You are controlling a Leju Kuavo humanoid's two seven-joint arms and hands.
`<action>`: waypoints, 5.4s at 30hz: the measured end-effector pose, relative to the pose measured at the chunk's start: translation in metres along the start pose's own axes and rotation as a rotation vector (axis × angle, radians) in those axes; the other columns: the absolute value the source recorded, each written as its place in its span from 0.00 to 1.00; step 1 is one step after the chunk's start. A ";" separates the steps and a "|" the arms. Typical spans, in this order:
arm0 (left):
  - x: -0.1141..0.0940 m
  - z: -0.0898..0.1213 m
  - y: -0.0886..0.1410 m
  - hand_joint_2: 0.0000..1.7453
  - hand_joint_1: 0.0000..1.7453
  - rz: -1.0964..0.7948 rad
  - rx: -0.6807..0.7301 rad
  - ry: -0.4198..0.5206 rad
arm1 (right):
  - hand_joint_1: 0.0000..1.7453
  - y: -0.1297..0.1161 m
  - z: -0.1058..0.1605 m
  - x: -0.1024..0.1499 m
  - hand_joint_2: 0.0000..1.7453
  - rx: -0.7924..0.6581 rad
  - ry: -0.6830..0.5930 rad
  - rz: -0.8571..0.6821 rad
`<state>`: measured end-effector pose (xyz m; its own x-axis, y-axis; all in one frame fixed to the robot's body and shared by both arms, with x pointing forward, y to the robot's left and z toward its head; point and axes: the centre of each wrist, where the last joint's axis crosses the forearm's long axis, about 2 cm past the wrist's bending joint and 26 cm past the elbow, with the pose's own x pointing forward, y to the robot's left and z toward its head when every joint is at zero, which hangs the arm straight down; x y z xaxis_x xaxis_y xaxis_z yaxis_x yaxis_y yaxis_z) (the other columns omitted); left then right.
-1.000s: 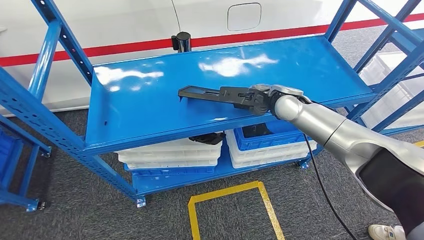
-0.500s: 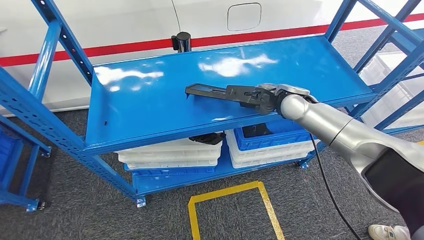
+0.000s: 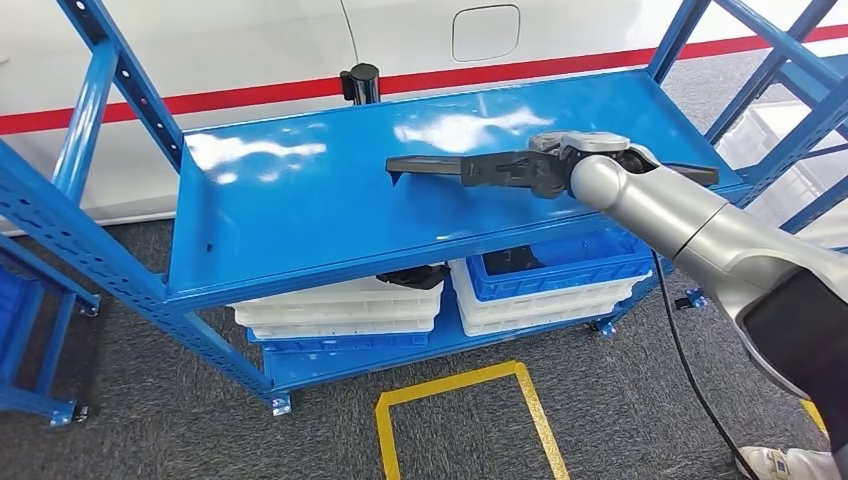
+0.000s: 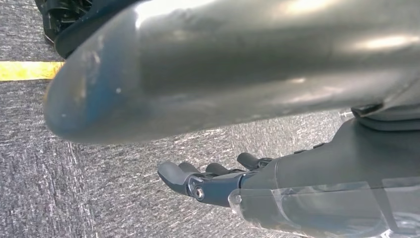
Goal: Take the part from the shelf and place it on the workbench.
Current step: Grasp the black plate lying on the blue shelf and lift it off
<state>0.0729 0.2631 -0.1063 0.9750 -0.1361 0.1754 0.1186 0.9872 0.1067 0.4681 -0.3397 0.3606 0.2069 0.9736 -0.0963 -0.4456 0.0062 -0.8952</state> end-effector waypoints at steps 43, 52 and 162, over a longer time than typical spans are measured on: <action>0.004 0.001 -0.007 1.00 0.00 0.045 0.034 -0.047 | 1.00 -0.020 0.016 -0.002 1.00 -0.067 0.050 0.083; 0.005 0.002 -0.009 1.00 0.00 0.052 0.032 -0.048 | 1.00 -0.029 0.026 0.002 1.00 -0.096 0.031 0.076; 0.007 0.002 -0.010 1.00 0.00 0.069 0.053 -0.029 | 1.00 -0.031 0.045 0.010 1.00 -0.172 -0.176 -0.149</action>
<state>0.0780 0.2520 -0.1044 0.9747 -0.0714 0.2119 0.0410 0.9886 0.1448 0.4452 -0.3199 0.4071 0.0985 0.9895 0.1057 -0.2645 0.1285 -0.9558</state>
